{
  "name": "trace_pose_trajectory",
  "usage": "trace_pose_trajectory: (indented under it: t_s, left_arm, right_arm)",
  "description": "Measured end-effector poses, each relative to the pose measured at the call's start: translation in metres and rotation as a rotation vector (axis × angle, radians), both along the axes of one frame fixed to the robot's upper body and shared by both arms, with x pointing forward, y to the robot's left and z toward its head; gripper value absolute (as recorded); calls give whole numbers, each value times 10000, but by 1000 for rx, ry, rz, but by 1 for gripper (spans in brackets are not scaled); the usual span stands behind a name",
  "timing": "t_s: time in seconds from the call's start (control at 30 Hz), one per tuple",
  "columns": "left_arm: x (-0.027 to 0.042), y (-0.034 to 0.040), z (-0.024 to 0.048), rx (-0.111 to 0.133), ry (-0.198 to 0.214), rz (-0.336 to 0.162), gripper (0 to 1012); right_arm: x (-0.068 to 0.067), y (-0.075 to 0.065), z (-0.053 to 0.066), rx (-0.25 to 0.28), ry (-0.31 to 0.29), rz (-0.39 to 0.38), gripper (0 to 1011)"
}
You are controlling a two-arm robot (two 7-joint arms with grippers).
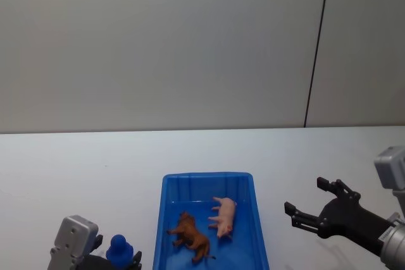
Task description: Pick up the two dolls from the table and place them into the box.
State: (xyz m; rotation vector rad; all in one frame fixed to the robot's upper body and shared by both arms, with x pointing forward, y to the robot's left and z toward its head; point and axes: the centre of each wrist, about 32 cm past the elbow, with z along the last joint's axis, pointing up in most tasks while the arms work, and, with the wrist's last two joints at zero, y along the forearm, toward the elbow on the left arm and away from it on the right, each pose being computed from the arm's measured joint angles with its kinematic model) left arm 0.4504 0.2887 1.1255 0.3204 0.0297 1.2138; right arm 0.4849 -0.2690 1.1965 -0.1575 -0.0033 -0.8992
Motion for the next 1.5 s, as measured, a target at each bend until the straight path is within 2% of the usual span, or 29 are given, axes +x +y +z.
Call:
trace_pose_trajectory:
  t_s: [0.13, 0.33, 0.47, 0.57, 0.6, 0.83, 1.0, 1.1, 1.2, 1.3, 1.43, 1.5]
  left_arm:
    - [49, -4, -19, -2, 6, -10, 1004]
    - [116, -12, -52, -4, 30, -20, 872]
    - [152, -15, -72, -3, 47, -22, 733]
    - [180, -23, -77, -5, 54, -26, 681]
    - [190, -27, -78, -5, 58, -27, 613]
    - [229, -39, -45, 5, 64, -25, 533]
    - [257, -52, 41, 16, 43, -20, 499]
    - [279, -65, 126, 23, 18, -17, 483]
    - [306, -86, 230, 33, -14, -15, 463]
    - [346, -136, 381, 43, -61, -17, 443]
    - [381, -192, 490, 49, -96, -25, 425]
    - [412, -245, 570, 52, -122, -33, 409]
  right_arm:
    - [0, 0, 0, 0, 0, 0, 1001]
    - [0, 0, 0, 0, 0, 0, 1001]
    - [0, 0, 0, 0, 0, 0, 1001]
    - [0, 0, 0, 0, 0, 0, 1001]
    - [0, 0, 0, 0, 0, 0, 1001]
    - [0, 0, 0, 0, 0, 0, 1001]
    - [0, 0, 0, 0, 0, 0, 1001]
    - [0, 0, 0, 0, 0, 0, 1001]
    - [0, 0, 0, 0, 0, 0, 1001]
    - [0, 0, 0, 0, 0, 0, 1001]
    - [0, 0, 0, 0, 0, 0, 1001]
    - [0, 0, 0, 0, 0, 0, 1001]
